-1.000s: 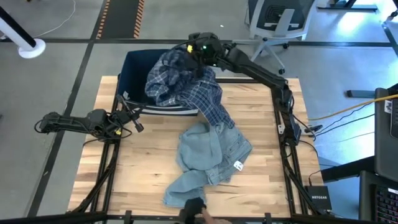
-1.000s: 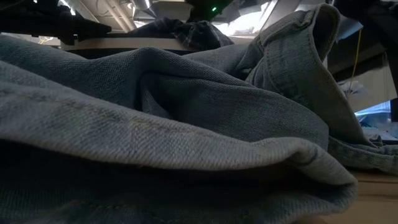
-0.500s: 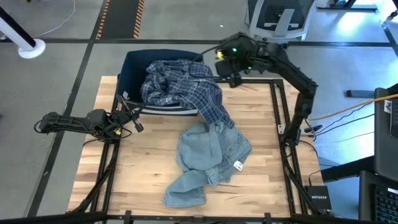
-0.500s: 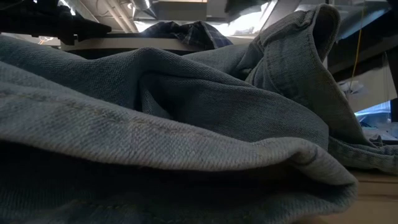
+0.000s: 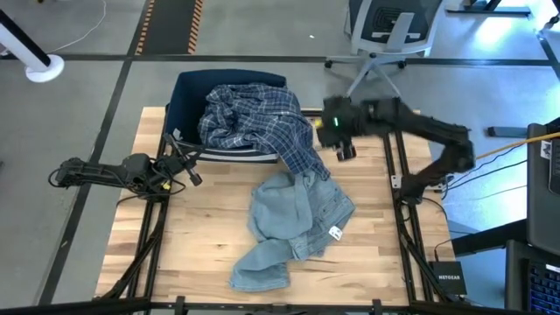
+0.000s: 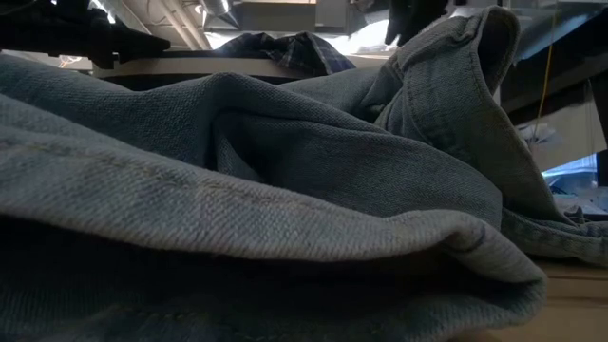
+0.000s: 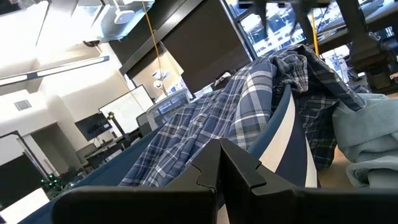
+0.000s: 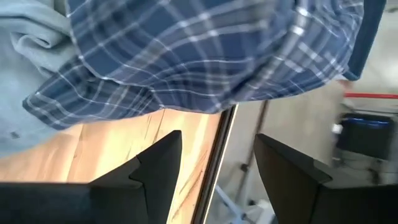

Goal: Sort clothes
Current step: Put the blue shirt into the blue laundry bin

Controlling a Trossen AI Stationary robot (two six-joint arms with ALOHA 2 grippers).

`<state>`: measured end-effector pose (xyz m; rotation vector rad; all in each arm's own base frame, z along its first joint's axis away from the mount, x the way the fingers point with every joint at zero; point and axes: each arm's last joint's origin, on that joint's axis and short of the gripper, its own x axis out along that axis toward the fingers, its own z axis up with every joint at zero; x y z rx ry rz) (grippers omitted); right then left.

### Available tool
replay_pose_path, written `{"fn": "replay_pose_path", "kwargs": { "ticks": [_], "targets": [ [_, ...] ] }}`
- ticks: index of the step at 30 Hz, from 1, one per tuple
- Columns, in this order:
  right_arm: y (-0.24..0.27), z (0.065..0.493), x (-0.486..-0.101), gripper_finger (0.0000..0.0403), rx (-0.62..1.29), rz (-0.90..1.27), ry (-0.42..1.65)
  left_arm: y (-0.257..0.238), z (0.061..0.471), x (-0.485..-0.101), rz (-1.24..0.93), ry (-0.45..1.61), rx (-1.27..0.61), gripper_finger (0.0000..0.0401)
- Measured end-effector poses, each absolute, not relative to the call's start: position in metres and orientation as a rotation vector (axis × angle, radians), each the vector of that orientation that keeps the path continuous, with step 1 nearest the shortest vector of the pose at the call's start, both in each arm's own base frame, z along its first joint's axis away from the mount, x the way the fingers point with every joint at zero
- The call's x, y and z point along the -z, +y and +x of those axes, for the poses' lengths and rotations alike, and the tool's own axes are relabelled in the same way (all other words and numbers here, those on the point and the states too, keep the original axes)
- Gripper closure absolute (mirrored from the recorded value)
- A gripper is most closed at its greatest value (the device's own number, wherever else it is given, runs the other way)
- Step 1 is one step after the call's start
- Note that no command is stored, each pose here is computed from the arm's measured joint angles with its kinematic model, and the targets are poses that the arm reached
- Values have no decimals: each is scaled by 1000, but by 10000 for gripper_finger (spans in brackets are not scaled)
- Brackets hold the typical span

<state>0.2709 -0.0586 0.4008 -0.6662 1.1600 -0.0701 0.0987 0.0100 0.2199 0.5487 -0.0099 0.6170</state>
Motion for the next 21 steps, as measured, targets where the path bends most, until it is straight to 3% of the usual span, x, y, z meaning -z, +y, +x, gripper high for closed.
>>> {"fn": "replay_pose_path", "kwargs": {
  "ticks": [7, 12, 21],
  "targets": [
    [14, 252, -326, 182, 242, -828, 965, 10, 99, -220, 549, -10, -617, 400],
    [56, 247, -273, 182, 178, -849, 762, 10, 99, -220, 549, -10, -617, 400],
    [77, 260, -251, 177, 118, -890, 708, 10, 99, -220, 549, -10, -617, 400]
  ]
}}
